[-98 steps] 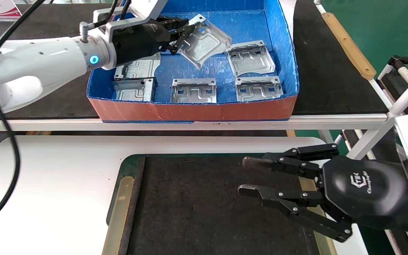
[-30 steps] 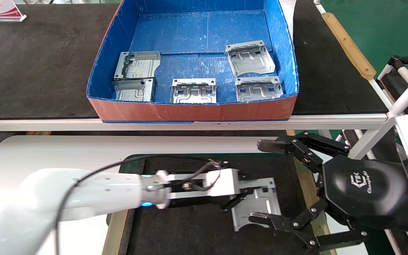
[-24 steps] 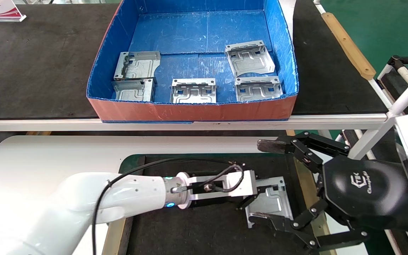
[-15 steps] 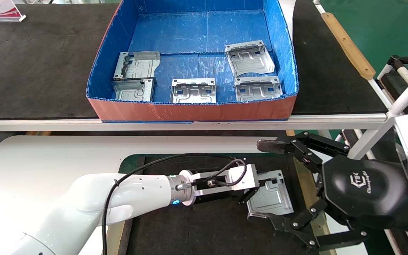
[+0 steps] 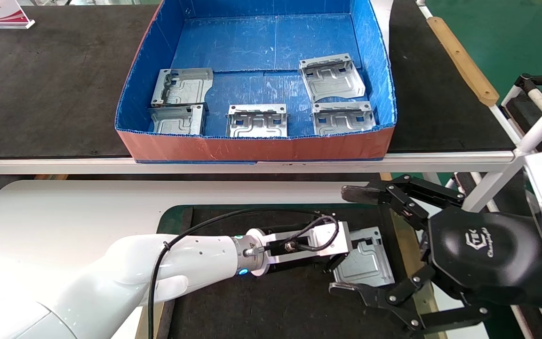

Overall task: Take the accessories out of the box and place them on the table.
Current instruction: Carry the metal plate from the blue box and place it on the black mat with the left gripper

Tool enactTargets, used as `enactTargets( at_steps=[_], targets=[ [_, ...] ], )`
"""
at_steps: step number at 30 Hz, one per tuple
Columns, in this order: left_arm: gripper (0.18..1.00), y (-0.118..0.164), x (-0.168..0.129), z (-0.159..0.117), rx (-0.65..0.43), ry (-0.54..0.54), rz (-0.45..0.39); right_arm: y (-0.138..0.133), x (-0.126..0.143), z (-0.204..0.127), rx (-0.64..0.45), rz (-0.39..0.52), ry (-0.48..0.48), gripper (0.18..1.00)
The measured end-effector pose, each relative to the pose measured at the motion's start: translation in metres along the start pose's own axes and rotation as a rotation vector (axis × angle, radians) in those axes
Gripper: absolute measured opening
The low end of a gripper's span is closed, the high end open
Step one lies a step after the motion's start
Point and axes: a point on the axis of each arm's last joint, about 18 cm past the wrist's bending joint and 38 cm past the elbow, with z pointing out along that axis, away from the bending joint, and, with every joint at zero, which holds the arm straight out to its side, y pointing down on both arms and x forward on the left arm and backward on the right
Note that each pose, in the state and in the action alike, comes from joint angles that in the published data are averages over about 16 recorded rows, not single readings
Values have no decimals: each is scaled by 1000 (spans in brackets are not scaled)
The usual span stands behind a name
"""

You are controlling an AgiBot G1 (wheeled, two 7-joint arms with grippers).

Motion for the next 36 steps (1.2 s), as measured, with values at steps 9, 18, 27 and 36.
enactTargets(
  at_steps=[9,18,27,36],
  targets=[
    [274,-3,-4,3,-9,-17,11,0,0,0,0,0,0,1001],
    [274,-5,-4,5,-12,-20,15,0,0,0,0,0,0,1001],
    [274,-3,-1,7,-20,-17,6,0,0,0,0,0,0,1001],
    [294,-2,-1,7,-23,-17,2,0,0,0,0,0,1,1001]
  ],
)
